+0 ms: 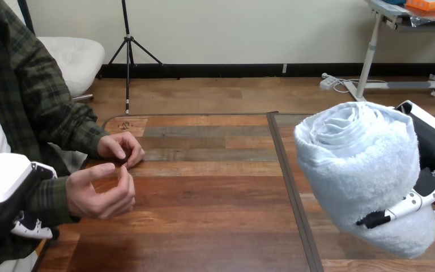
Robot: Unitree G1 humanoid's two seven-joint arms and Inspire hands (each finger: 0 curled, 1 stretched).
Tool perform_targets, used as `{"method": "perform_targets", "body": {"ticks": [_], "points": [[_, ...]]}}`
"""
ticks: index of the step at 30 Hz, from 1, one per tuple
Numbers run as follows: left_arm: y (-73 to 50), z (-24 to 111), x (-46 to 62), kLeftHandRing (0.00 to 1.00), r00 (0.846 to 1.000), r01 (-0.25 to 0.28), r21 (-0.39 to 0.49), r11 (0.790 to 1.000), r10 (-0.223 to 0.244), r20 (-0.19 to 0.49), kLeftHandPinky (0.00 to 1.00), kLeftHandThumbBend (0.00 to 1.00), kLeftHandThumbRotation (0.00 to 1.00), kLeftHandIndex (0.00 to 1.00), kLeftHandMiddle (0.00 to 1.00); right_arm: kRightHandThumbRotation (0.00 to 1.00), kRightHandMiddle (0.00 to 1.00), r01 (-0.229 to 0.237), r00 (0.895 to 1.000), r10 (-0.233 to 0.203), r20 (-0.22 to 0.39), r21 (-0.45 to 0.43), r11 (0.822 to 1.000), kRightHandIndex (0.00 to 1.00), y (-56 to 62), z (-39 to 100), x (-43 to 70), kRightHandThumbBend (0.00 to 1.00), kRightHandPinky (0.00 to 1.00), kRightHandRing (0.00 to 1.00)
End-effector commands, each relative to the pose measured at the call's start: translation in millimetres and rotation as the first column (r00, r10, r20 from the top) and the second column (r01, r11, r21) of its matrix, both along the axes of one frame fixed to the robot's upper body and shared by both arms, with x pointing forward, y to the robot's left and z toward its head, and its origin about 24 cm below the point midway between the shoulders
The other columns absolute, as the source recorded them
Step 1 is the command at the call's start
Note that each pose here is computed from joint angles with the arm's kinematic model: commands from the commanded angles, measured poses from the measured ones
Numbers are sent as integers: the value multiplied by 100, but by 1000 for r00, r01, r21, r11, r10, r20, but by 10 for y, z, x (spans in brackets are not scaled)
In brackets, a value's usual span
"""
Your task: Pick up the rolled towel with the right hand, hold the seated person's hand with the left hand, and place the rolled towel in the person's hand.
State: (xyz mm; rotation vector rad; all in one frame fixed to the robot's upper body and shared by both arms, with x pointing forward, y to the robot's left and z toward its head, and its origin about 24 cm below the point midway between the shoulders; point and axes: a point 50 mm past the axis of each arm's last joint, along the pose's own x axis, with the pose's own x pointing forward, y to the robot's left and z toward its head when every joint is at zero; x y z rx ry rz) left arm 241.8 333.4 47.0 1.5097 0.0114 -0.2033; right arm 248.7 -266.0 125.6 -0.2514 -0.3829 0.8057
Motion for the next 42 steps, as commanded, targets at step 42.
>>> {"method": "perform_targets", "body": {"ticks": [42], "points": [[-499, 194, 77, 38, 994, 40, -191, 981, -19, 109, 32, 88, 0, 46, 44, 2, 44, -109, 994, 109, -4, 28, 994, 48, 674, 107, 470, 79, 28, 35]]}}
